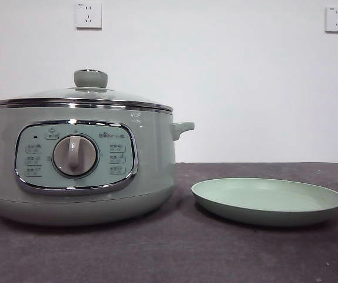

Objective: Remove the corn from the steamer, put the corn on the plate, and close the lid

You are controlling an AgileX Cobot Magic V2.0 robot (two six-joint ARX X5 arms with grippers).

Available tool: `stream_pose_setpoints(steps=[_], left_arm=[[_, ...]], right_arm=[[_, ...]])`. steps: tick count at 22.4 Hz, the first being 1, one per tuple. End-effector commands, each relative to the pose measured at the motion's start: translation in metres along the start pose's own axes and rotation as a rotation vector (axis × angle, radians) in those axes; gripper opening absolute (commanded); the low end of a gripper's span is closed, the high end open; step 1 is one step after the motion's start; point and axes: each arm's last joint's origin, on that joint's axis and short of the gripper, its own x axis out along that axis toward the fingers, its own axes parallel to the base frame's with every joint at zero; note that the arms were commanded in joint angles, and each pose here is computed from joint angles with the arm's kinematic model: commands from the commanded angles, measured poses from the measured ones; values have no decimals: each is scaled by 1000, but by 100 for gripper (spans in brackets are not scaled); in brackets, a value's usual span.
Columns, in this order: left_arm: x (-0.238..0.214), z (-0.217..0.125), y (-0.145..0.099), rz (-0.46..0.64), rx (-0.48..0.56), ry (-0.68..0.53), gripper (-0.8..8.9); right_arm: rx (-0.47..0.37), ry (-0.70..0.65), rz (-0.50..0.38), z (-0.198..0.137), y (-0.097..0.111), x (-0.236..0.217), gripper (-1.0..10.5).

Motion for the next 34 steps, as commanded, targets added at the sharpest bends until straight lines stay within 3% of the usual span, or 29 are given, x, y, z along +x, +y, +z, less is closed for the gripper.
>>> stream_pose_setpoints(steps=[1,4,7,10,13,26,34], left_arm=[[1,-3,0,4,18,6,-3],[1,-3,0,-7,5,4,-3],[1,-3,-3,-94,-100,1,-3],[0,-2,-7,-255,-268,13,-3],[-1,-2,-11,-373,-379,43,-3],[-10,21,-9,-400,-445,7,-7],[-20,60,-6,-395,-443,26,-7]], right_arm=[[-7,11,-1,-5,0,2,4],[85,9,6,-5,1,2,4],[307,8,5,-5,1,2,4],[553,-13,4,-3,0,2,4],[698,-14,5,-2,0,2,4],[714,5,5,19,-2,-5,-11],[616,46,79,68,-7,-5,-11]])
